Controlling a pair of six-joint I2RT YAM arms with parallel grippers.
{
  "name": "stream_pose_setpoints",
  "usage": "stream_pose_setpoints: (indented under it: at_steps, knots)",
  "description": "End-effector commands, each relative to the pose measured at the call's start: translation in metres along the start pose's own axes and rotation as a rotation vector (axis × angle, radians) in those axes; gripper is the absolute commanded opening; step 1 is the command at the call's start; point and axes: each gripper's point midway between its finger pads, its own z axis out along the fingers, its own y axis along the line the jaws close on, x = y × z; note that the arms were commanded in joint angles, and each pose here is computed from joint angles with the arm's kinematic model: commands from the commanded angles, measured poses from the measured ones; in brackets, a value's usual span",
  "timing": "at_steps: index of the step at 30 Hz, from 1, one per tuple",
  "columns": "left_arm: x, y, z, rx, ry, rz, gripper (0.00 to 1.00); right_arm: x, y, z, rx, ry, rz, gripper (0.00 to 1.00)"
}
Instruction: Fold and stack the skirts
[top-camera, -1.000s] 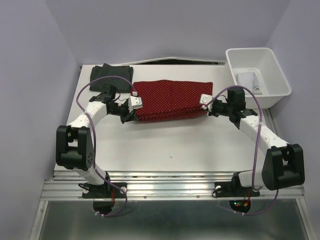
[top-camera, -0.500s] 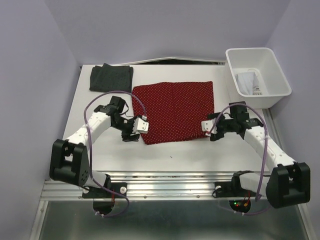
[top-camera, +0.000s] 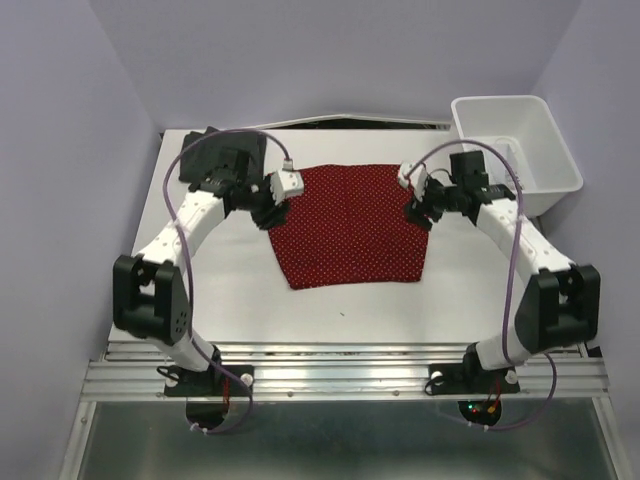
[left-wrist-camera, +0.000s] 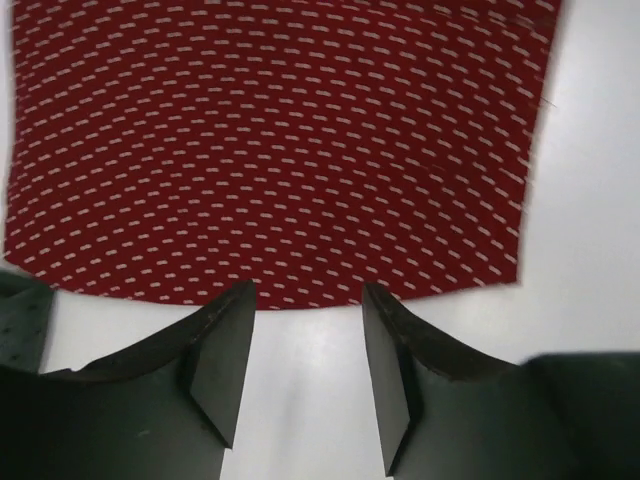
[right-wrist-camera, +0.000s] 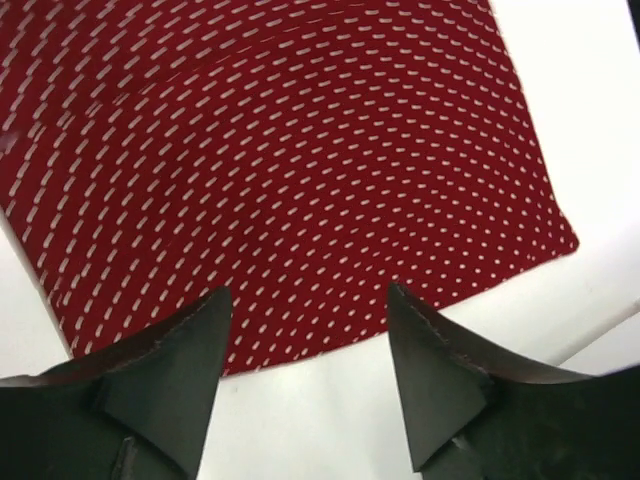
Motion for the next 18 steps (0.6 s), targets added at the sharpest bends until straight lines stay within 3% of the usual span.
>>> stream_pose_setpoints:
  at_steps: [1, 2, 7, 12, 15, 18]
  knots:
    - [-0.021, 0.097, 0.019, -0.237, -0.054, -0.357, 0.56, -0.021, -0.056, 0.016, 0.125, 0.016, 0.451, 0.65]
    - [-0.016, 0.124, 0.03, -0.275, -0.032, -0.393, 0.53, -0.008, -0.054, 0.035, 0.108, 0.068, 0.506, 0.59]
    - [-0.008, 0.187, 0.057, -0.395, 0.002, -0.475, 0.52, 0.012, -0.055, 0.079, 0.1, 0.169, 0.577, 0.52]
    - [0.035, 0.196, 0.086, -0.404, 0.141, -0.493, 0.52, 0.069, -0.058, 0.099, 0.148, 0.359, 0.54, 0.52]
    - [0.069, 0.171, 0.095, -0.337, 0.293, -0.503, 0.43, 0.091, -0.058, 0.099, 0.165, 0.446, 0.482, 0.52]
    - [0.09, 0.142, 0.088, -0.325, 0.355, -0.469, 0.38, 0.113, -0.063, 0.099, 0.183, 0.533, 0.419, 0.52]
